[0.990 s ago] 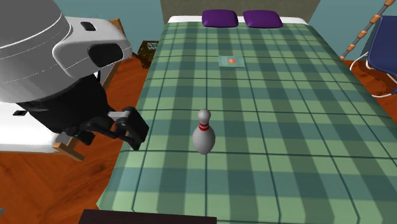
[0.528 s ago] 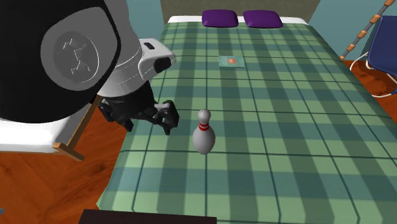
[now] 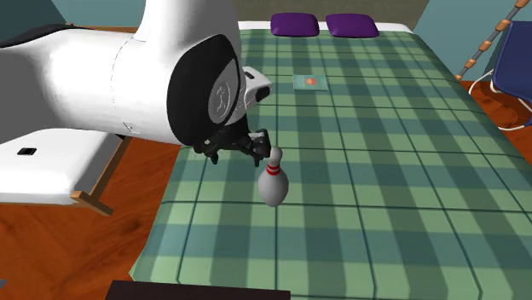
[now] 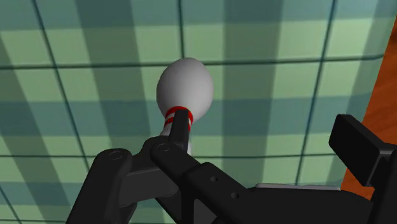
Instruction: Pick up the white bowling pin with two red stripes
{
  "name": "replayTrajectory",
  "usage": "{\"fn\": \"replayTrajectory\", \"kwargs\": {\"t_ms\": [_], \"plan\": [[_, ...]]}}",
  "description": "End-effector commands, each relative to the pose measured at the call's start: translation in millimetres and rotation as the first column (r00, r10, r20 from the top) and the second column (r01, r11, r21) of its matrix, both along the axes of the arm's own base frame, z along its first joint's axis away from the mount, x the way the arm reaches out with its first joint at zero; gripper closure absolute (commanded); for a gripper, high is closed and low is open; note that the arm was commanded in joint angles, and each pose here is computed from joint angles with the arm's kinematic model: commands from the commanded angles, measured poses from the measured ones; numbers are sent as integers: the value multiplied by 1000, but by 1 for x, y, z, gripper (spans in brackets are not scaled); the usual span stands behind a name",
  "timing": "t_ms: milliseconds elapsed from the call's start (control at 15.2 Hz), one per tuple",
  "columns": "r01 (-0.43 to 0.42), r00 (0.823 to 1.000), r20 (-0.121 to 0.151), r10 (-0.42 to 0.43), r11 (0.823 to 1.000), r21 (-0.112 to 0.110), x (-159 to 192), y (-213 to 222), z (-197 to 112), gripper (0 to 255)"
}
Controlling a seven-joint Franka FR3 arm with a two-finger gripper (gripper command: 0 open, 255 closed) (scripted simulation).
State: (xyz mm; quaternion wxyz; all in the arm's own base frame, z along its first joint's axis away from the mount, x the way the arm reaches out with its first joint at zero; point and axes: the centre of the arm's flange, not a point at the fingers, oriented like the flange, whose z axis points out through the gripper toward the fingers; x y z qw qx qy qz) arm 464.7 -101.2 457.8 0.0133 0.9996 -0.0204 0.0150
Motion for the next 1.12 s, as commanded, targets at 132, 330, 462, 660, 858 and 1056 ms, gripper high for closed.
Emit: {"fn": "replayTrajectory", "kwargs": {"t_ms": [132,330,462,660,858,1056], "plan": [[-7,1000,10,7,1000,-10,36,-24,-31,0],[-11,1000,17,11,1000,-17,63,-40,-53,0],[-14,1000,21,15,1000,-22,80,-52,-68,0],[-18,999,28,19,999,-29,107,-69,-90,0],[-21,999,32,22,999,-33,123,-79,-108,0],[-21,999,32,22,999,-33,123,-79,-124,0]]}}
